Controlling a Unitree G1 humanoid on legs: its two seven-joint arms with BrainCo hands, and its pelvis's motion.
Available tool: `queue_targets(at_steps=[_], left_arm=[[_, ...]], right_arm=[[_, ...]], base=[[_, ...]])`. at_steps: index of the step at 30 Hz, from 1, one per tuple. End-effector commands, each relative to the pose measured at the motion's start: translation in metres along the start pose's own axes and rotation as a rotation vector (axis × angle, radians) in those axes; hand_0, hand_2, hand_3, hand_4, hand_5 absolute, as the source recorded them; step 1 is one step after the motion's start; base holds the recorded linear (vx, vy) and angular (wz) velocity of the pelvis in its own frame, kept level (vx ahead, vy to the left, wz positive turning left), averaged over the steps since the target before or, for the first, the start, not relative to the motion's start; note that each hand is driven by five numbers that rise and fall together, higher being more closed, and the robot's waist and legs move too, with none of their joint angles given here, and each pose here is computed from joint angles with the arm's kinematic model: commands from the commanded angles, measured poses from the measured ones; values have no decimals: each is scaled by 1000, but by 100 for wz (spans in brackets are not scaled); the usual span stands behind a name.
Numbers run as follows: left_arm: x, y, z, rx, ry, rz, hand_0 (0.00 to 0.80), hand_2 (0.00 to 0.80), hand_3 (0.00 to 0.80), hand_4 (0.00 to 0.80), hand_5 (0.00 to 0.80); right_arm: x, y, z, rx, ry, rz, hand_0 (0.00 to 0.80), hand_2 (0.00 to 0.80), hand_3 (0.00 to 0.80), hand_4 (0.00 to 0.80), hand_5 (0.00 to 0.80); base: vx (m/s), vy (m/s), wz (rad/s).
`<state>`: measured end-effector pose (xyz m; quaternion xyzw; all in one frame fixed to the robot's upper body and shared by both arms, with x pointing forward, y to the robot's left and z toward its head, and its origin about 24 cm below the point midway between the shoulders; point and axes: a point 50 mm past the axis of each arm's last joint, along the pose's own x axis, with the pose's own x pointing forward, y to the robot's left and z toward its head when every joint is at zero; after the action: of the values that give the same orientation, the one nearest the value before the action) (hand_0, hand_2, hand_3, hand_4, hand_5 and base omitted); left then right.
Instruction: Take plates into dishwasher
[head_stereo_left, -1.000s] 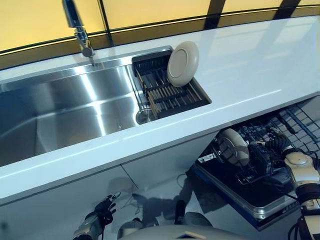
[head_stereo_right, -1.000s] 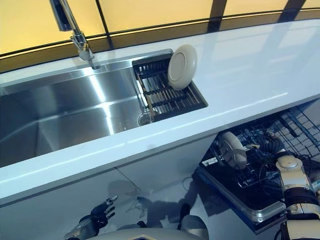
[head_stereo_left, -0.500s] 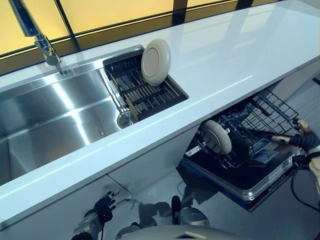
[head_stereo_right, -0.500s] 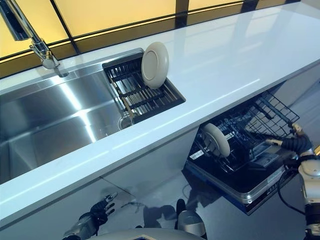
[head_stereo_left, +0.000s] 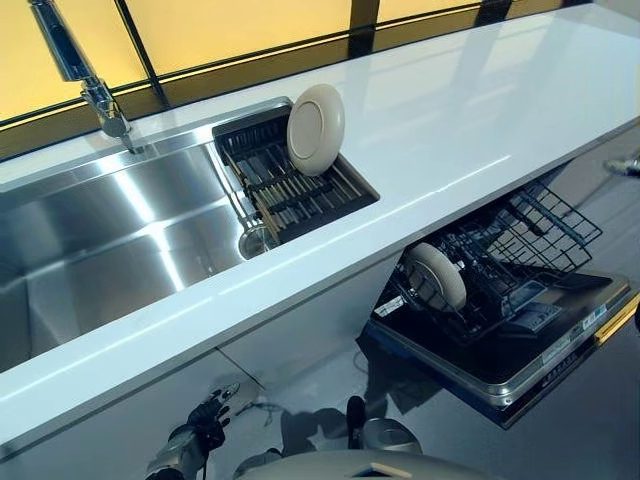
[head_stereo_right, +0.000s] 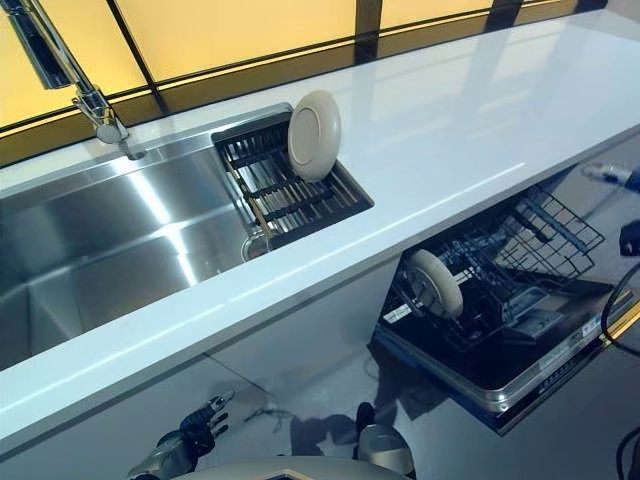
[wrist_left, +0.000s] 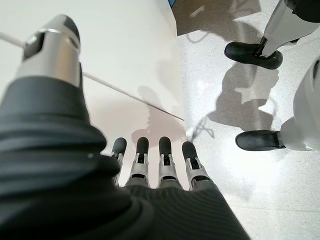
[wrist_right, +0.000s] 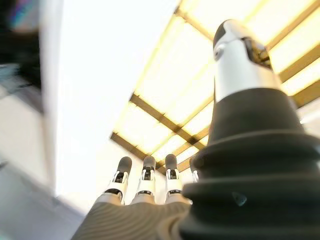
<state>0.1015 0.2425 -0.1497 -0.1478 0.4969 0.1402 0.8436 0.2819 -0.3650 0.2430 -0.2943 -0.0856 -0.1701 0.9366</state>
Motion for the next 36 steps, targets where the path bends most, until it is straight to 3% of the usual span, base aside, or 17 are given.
queue_targets(at_steps=[1,8,18,36], left_arm=[[3,1,17,18,-37,0,0,0,0,0,0],[5,-8,18,50,-26,-32,0,0,0,0,0],[4,-8,8,57,4,-33,0,0,0,0,0],[-7,15,-10,74,29,-10,0,0,0,0,0]], right_arm=[[25,0,44,64,-120,20,0,0,0,0,0],[48,35,56,136,-71,150,0,0,0,0,0],[69,89,33,192,119,267,0,0,0,0,0],[75,57,18,167,251,187,0,0,0,0,0]], base=[[16,-28,9],[21,-31,15],[61,-43,23],[50,-25,14]])
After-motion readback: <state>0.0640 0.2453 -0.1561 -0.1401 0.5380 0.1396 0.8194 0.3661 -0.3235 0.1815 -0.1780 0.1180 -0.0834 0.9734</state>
